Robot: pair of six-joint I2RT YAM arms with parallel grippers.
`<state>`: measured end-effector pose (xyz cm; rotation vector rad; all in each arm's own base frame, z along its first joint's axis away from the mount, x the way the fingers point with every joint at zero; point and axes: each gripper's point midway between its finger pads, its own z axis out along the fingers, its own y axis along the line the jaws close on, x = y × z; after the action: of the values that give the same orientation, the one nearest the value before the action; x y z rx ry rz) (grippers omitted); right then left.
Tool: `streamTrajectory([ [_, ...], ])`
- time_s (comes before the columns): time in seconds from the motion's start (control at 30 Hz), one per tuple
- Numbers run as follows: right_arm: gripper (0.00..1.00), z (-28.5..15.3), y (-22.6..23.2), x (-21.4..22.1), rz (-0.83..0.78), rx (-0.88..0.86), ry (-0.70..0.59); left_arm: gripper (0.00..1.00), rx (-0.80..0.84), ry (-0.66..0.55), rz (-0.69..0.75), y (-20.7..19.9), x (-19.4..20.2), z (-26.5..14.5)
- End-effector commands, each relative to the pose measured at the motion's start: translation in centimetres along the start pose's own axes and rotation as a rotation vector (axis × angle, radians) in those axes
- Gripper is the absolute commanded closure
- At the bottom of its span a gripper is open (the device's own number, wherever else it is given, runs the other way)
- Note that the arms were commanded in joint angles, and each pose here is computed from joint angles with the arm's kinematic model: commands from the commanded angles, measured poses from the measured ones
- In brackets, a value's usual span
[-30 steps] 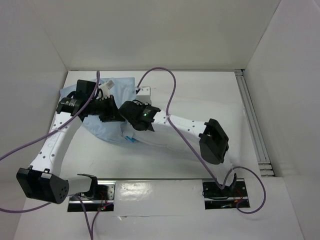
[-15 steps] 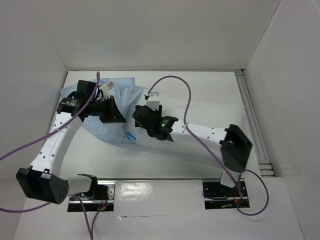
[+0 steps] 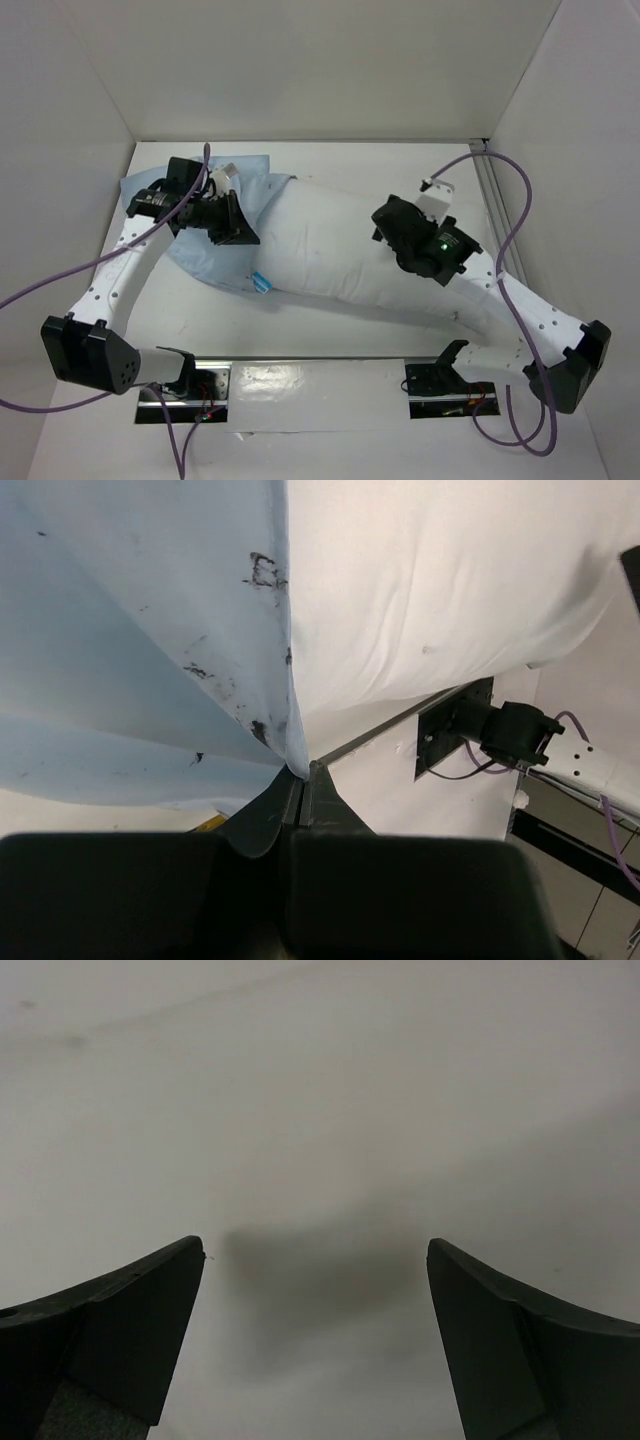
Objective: Put the pillow into the pillowcase
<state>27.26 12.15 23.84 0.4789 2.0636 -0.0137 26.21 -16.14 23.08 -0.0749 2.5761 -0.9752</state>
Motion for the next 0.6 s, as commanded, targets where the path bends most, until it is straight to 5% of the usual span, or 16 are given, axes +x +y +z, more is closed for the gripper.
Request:
streamTrajectory([
  [0.0, 0.01, 1.6, -6.4, 3.8, -0.065, 0.156, 0.123, 1.00, 0.027, -0.028, 0.032, -2.0, -1.1, 0.3],
  [0.07, 0.01, 2.7, -6.1, 5.3, -0.060, 0.102, 0.164, 1.00, 0.027, -0.013, 0.040, -2.4, -0.8, 1.1],
  [0.13, 0.16, 4.2, -3.7, 7.7, -0.072, -0.062, 0.233, 1.00, 0.024, -0.012, 0.041, -2.6, -1.1, 1.6],
  [0.17, 0.32, 4.3, -2.9, 8.3, -0.070, -0.112, 0.250, 1.00, 0.018, -0.005, 0.041, -2.8, -1.0, 2.1],
  [0.2, 0.79, 4.5, -2.0, 9.0, -0.082, -0.153, 0.273, 1.00, 0.016, 0.009, 0.042, -2.9, -1.1, 2.6],
  [0.23, 0.99, 4.2, -0.2, 8.9, -0.065, -0.224, 0.283, 1.00, 0.011, 0.007, 0.050, -3.1, -1.3, 2.8],
  [0.57, 1.00, -5.9, 7.7, 4.0, -0.010, -0.460, 0.111, 1.00, 0.054, 0.051, 0.137, -9.0, -1.5, 5.9],
])
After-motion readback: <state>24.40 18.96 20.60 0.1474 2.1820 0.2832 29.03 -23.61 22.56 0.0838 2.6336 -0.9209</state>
